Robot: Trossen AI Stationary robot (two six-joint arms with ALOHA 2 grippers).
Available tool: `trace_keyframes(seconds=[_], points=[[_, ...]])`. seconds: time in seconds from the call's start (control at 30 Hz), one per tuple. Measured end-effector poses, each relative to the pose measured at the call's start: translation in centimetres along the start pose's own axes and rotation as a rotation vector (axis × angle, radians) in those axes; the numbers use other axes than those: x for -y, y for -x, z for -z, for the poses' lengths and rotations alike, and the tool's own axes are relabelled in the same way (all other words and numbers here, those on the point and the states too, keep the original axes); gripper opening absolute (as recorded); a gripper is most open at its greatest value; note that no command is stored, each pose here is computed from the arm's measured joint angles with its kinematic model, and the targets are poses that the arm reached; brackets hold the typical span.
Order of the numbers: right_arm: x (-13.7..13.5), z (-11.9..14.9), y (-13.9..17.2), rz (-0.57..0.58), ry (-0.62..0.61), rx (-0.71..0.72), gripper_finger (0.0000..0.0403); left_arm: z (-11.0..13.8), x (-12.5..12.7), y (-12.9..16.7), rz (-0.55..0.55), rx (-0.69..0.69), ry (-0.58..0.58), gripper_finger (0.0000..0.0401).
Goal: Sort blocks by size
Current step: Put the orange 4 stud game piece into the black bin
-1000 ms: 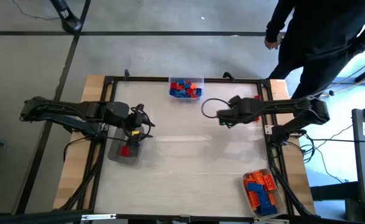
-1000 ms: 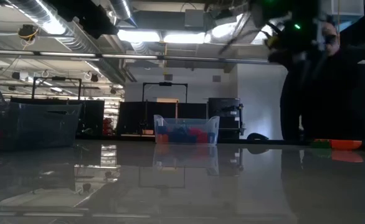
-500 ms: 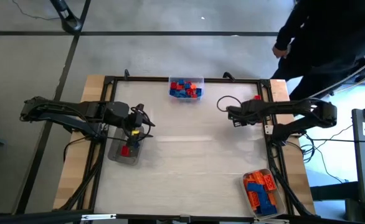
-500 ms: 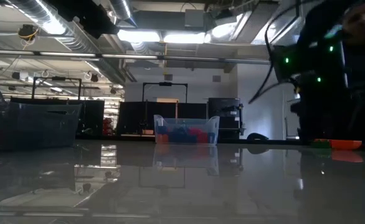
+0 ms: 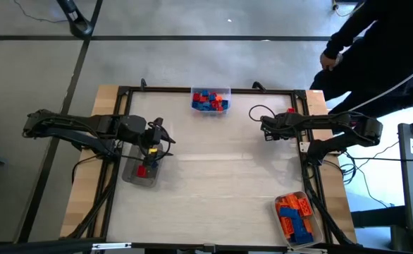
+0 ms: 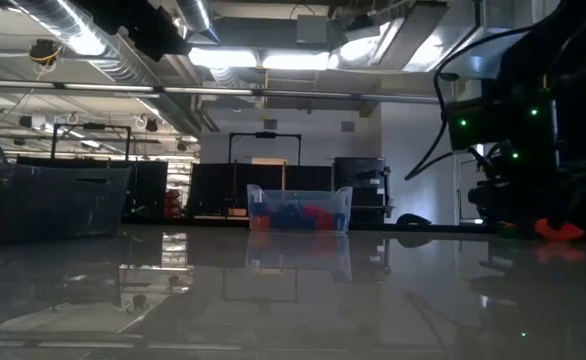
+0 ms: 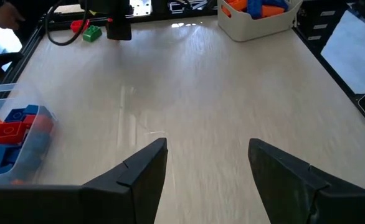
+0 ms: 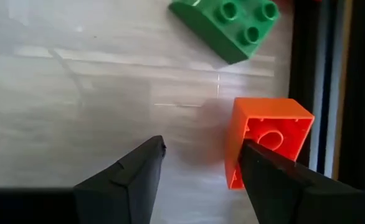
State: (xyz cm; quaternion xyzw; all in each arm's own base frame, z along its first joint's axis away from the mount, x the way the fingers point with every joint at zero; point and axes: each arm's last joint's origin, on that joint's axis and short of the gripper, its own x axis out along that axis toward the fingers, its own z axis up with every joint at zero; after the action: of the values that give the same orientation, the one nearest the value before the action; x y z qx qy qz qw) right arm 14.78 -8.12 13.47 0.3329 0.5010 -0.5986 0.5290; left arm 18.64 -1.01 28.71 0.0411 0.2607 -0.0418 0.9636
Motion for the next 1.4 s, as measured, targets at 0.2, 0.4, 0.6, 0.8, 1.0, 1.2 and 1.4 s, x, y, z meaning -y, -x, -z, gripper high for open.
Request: trace_keyframes(seconds=[0.2,0.4,0.6,0.8,1.0,1.2,1.4], points=[[-1.1,0.7,0.7,-0.086,0.086,-0.012,0.0211,0.0,0.0,0.0,0.0,0.0,0.002,0.0214],[-4.4,2.2,3.2,-0.35,0.208,0.015,0.0211,0.0,0.0,0.0,0.0,0.004,0.011,0.0214],[-7.5,4.4,5.6,-0.707,0.352,0.041,0.0211,0.0,0.0,0.0,0.0,0.003,0.021,0.0214],[-7.7,5.5,6.1,-0.735,0.429,0.061,0.0211,-0.2,0.0,0.0,-0.001,0.017,0.025,0.0214],[-8.6,6.4,7.2,-0.848,0.531,0.159,0.0211,-0.9,-0.1,-0.8,-0.005,0.075,0.016,0.0214],[-9.8,7.5,8.3,-0.956,0.658,0.304,0.0211,-0.5,-0.1,-2.7,-0.004,0.081,0.023,0.0214],[-11.9,8.7,8.0,-1.024,0.735,0.404,0.0211,0.6,-0.2,-5.7,-0.013,0.179,0.058,0.0214]])
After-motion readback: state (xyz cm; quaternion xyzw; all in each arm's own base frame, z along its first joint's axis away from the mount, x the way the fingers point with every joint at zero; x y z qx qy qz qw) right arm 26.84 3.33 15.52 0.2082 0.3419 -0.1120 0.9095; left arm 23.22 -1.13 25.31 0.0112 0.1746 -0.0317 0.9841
